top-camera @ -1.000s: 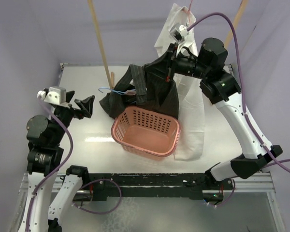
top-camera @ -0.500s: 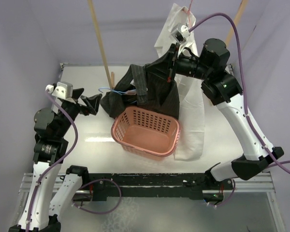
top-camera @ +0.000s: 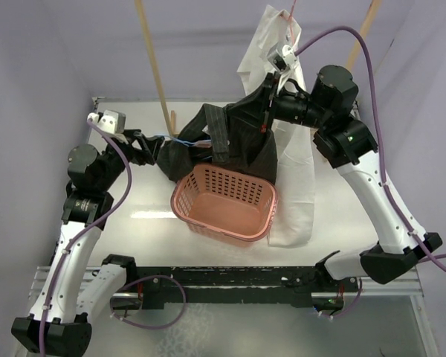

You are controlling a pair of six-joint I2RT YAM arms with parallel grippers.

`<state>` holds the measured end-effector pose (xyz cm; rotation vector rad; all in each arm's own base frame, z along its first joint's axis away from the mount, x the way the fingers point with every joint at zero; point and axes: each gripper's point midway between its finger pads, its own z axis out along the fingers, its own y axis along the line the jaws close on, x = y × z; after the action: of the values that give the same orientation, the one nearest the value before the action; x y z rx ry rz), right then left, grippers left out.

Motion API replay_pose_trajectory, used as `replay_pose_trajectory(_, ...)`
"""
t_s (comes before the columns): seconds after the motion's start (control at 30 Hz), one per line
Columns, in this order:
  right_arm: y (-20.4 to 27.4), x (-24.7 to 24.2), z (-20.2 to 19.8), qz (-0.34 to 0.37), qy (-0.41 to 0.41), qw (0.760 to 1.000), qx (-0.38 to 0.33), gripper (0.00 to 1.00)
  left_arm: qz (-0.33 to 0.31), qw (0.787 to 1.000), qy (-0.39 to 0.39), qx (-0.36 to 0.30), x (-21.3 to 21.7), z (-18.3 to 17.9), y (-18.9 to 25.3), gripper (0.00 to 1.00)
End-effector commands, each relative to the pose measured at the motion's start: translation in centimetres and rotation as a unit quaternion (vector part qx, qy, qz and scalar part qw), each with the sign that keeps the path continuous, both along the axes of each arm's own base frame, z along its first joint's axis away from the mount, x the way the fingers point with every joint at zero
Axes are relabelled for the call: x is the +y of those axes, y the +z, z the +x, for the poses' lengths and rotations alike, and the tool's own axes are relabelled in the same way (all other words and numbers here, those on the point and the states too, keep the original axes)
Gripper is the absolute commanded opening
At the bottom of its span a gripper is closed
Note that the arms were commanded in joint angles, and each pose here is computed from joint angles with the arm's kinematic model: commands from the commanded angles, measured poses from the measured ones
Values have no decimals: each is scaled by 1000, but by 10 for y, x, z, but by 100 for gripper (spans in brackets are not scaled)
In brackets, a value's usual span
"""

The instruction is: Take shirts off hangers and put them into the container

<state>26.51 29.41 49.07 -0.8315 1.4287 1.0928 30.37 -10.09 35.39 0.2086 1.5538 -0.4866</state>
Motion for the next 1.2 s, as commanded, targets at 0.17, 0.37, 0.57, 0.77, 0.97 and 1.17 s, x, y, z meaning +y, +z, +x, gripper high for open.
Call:
replay_pose_trajectory(0.17,17,-6,-16,31,8,999,-33,0,-51,994,2,-96,-3,3,63,24)
replay_pose_trajectory(0.37,-7,-8,-14,18,-2,1000,-13,0,-74,988,26,-135,6,0,100,0)
replay_pose_trajectory(0.57,-36,-8,-12,3,-6,1000,10,0,-82,985,0,-149,-3,-1,119,0)
replay_pose_trajectory(0.77,-67,-8,-9,-25,-11,999,36,7,-63,984,-25,-166,-11,-5,139,0)
replay_pose_trajectory(0.97,-94,-12,-4,-82,-35,995,50,72,-30,983,-61,-171,-23,-5,170,0)
replay_pose_trajectory(1.17,-87,-13,5,-131,-59,989,31,74,-18,980,-89,-179,-35,-14,186,0)
